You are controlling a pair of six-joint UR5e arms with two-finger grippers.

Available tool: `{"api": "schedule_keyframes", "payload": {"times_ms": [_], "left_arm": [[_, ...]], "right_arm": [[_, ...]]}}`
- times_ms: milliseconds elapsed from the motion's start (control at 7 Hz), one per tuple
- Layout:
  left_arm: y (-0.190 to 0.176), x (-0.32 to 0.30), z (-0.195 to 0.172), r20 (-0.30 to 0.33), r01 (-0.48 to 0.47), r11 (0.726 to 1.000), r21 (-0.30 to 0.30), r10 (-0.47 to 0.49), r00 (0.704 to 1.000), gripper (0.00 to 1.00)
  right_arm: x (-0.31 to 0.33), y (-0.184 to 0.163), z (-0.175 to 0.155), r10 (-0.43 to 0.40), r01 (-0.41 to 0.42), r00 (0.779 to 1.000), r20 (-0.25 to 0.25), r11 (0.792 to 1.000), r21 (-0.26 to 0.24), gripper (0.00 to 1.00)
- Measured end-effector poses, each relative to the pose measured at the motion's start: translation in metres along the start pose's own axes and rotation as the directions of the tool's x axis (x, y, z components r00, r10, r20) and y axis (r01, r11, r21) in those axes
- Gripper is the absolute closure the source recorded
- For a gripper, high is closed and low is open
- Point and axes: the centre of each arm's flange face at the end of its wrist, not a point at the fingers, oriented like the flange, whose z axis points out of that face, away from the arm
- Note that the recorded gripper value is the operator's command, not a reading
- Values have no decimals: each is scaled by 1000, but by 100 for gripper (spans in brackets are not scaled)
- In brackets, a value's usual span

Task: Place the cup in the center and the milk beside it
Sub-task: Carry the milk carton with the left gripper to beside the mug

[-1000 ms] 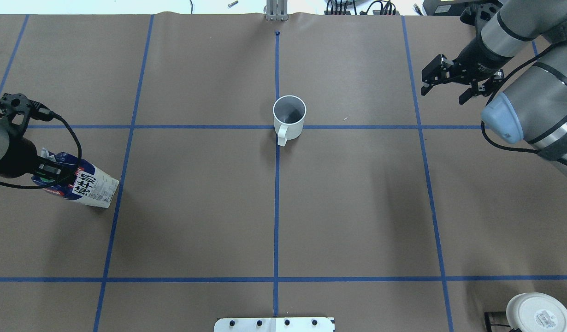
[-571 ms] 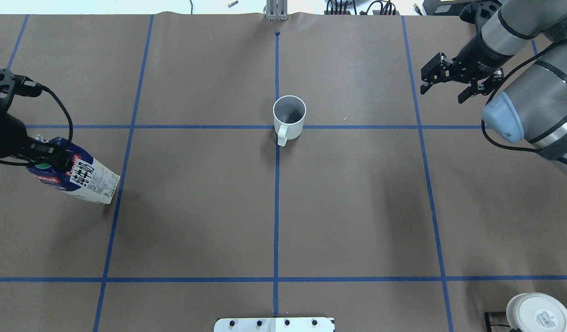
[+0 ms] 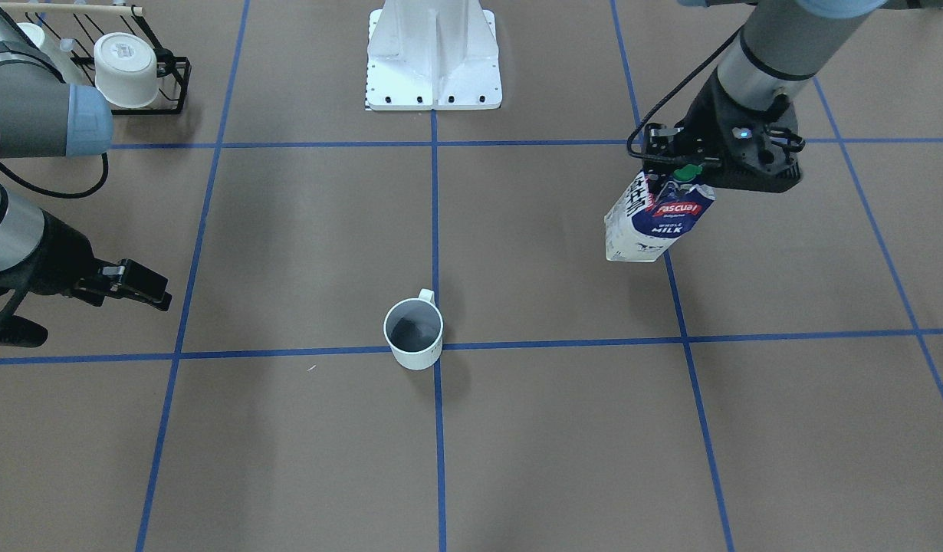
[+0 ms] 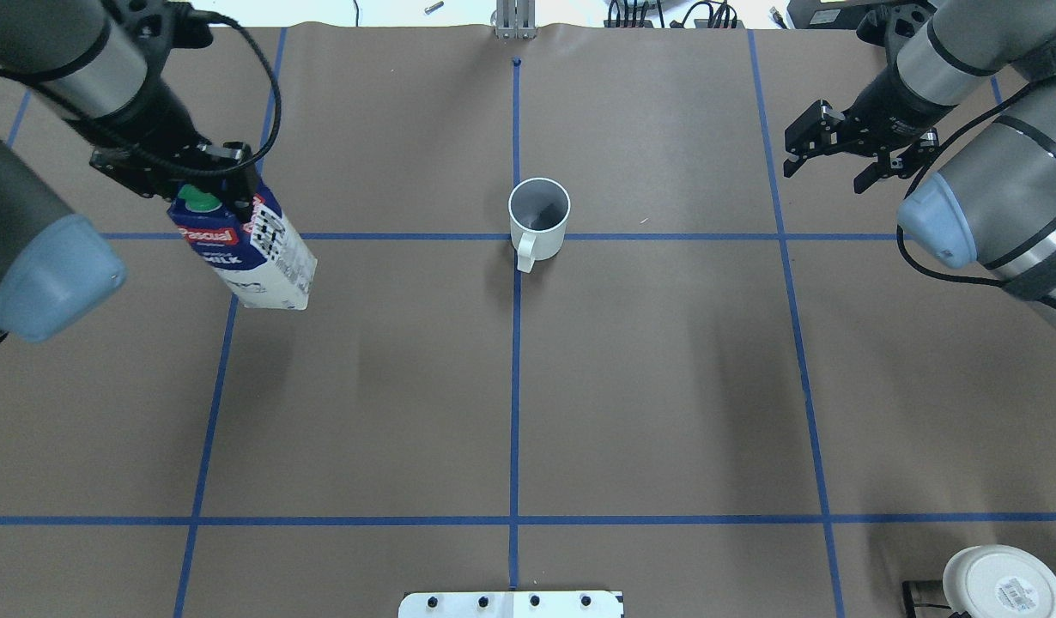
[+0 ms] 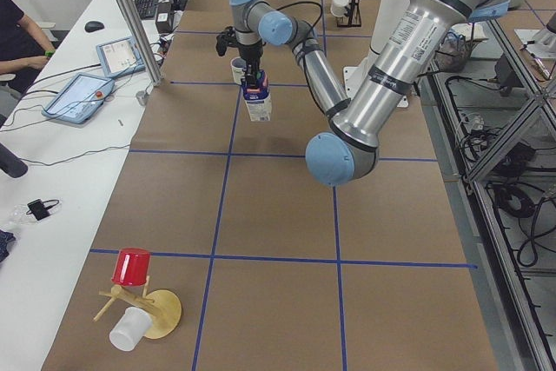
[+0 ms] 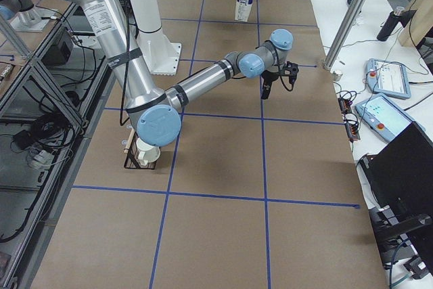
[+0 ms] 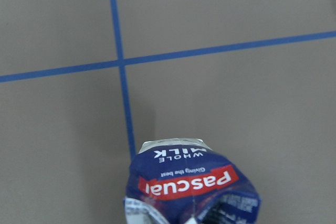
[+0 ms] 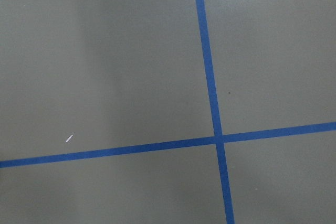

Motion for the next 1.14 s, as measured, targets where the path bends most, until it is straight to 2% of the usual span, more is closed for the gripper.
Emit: {"api": "schedule_keyframes", "payload": {"times_ms": [429,714,1143], "left_arm": [[-61,90,32,-86,119,993,26,-117,989,100],[-73,135,61,-96,144,989,38,-140,985,100],[-95,165,89,-101,160,985,58,-154,983,100]], "right_arm": [[-2,3,-4,-9,9,1000,7,1000,7,0],[-2,4,-4,-11,10,1000,7,1000,9,0],[-2,2,-2,-15,15,1000,-14,999,32,0]]}}
